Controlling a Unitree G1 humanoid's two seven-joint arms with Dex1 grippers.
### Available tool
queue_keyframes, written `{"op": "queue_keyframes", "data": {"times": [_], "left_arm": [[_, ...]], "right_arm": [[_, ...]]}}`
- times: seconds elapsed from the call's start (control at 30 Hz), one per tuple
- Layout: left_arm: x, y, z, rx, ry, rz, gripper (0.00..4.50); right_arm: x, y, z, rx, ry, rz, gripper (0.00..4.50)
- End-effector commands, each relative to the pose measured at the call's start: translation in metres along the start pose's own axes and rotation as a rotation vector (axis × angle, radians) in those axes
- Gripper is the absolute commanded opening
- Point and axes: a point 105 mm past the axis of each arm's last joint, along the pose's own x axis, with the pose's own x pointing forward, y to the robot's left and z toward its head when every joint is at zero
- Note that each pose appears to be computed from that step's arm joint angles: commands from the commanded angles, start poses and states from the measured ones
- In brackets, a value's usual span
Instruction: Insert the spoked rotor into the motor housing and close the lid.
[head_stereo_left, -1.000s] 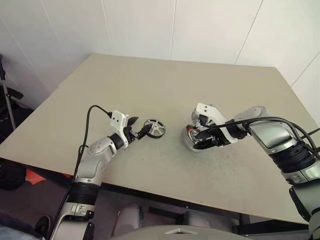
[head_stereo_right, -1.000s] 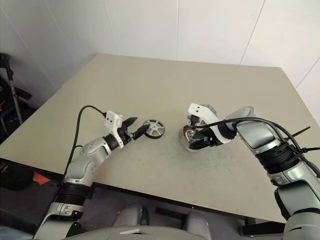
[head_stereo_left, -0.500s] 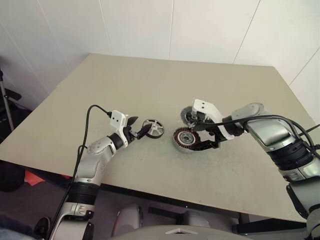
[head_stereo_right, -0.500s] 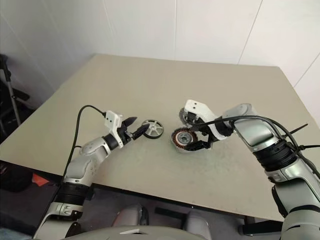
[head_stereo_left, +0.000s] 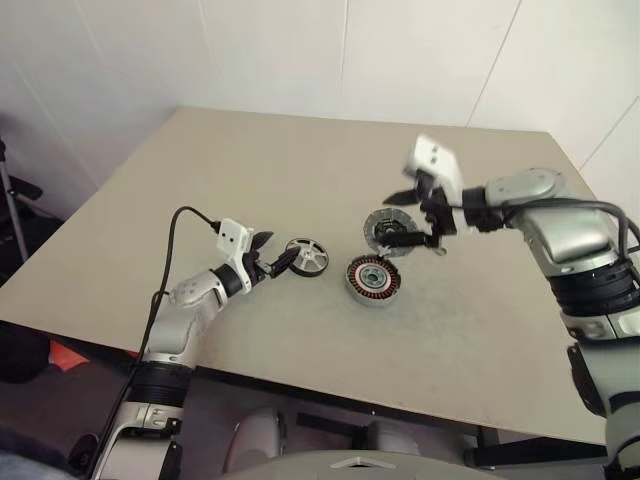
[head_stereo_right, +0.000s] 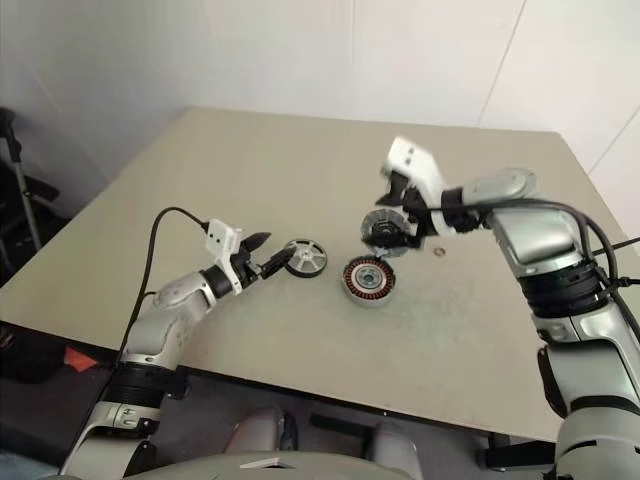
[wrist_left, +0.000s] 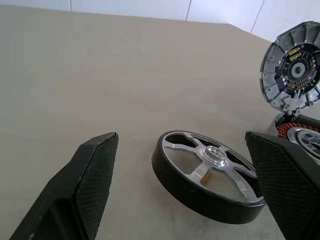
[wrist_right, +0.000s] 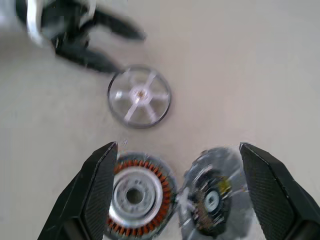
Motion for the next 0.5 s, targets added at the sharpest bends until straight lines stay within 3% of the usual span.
{"op": "queue_keyframes", "data": {"times": [0.03, 0.1, 0.23, 0.33, 0.5], "left_arm": [[0.007, -0.004, 0.013, 0.032, -0.021, -0.047, 4.3], [0.011, -0.005, 0.015, 0.039, -0.017, -0.068, 4.3], [0.016, -0.005, 0.02, 0.062, -0.002, -0.105, 4.3], [0.018, -0.001, 0.026, 0.083, 0.006, -0.122, 4.3], [0.018, 0.01, 0.038, 0.106, 0.003, -0.123, 4.3]], "right_arm": [[-0.031, -0.055, 0.027, 0.045, -0.193, -0.346, 4.42], [-0.045, -0.079, 0.01, 0.056, -0.205, -0.508, 4.42], [-0.063, -0.101, -0.043, 0.182, -0.12, -0.647, 4.42], [-0.063, -0.1, -0.085, 0.211, -0.03, -0.688, 4.42], [-0.049, -0.078, -0.106, 0.227, -0.023, -0.598, 4.42]]}}
